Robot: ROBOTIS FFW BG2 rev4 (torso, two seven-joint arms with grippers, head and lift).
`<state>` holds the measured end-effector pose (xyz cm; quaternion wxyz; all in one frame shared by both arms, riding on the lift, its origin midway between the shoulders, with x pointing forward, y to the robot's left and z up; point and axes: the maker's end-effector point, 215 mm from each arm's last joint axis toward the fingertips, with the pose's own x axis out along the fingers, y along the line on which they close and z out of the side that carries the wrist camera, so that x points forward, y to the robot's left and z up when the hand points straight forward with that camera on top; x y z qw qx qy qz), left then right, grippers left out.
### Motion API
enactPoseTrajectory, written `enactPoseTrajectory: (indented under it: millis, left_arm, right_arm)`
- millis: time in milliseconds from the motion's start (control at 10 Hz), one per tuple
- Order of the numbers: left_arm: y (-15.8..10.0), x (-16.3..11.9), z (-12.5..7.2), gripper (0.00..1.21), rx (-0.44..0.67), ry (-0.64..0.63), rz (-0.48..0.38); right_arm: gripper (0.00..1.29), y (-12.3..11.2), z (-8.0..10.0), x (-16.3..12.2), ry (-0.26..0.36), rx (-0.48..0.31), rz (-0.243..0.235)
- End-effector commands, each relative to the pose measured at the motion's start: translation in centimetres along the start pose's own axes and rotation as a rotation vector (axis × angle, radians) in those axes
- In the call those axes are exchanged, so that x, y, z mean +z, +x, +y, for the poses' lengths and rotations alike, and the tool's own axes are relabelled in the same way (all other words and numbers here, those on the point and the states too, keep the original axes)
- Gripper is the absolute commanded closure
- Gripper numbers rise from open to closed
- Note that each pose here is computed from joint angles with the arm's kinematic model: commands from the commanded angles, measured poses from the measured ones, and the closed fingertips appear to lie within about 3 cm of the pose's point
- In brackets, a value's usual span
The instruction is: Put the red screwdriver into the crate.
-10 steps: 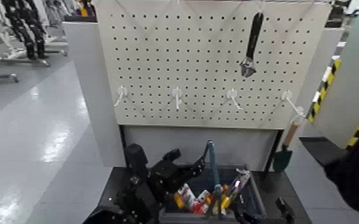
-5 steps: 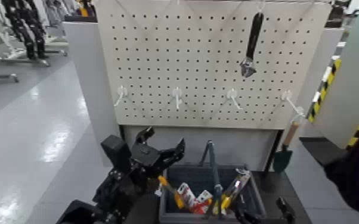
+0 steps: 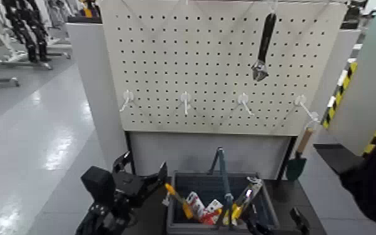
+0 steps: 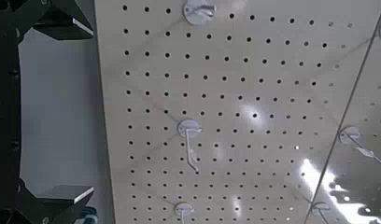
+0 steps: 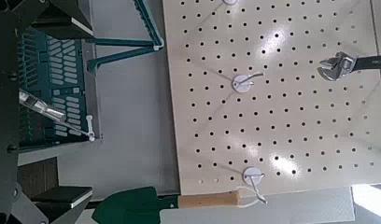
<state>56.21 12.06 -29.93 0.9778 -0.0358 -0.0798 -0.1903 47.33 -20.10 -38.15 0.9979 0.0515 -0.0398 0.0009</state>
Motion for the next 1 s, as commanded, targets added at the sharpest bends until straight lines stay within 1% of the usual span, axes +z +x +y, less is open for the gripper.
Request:
enactPoseTrajectory:
  millis: [100, 400, 700, 1000]
  left_arm:
    - [-2.6, -2.3, 1.1, 0.13, 0.039, -0.006, 0.069]
    - [-5.3, -5.1, 1.1, 0.13, 0.059, -0.022, 0.140]
    - [-5.9, -5.7, 0.3, 0.13, 0.046, -0.030, 0.152]
    - [-5.8, -5.8, -0.5, 0.13, 0.029, -0.038, 0.151]
  right_arm:
    - [0.13, -0.3, -0.5, 0.4, -0.006, -0.013, -0.015]
    - [0.12, -0.5, -0.5, 0.5, -0.020, -0.010, -0.022]
    - [0.12, -0.5, -0.1, 0.7, -0.029, 0.000, -0.023]
    - [0.12, -0.4, -0.1, 0.3, -0.033, 0.000, -0.010]
